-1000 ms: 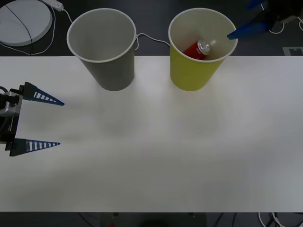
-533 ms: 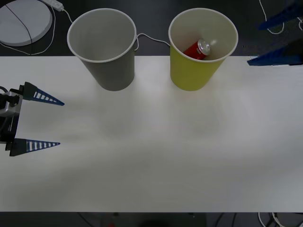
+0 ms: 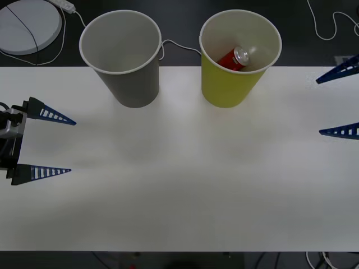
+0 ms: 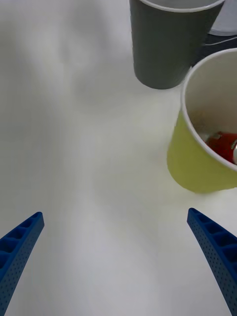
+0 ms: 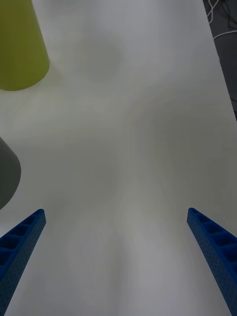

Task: Put the can into the green bin and the plastic bottle into the gray bin

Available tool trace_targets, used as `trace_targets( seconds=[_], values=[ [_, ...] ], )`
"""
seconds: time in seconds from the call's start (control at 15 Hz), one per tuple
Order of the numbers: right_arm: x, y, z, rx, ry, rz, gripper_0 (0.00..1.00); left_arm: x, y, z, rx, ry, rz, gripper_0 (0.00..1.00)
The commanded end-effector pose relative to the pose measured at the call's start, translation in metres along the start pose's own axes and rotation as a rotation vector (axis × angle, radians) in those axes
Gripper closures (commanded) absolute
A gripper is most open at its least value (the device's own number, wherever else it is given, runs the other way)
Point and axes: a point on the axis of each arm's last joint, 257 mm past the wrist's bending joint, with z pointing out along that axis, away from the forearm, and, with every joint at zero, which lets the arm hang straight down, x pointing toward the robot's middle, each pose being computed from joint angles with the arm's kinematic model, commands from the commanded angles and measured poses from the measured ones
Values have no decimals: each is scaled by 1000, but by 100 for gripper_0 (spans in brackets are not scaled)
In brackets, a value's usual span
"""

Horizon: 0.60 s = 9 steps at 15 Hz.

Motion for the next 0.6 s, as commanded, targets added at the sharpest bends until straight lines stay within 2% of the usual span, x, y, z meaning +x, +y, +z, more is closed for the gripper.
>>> trace_targets(
  seconds=[0.07, 0.33, 0.6],
  values=[
    [21, 26, 4, -47, -16, -67, 0, 0, 0, 0, 0, 0, 0, 0],
    [45, 52, 8, -72, -47, -134, 0, 0, 0, 0, 0, 0, 0, 0],
    [71, 70, 16, -77, -79, -161, 0, 0, 0, 0, 0, 0, 0, 0]
  ],
)
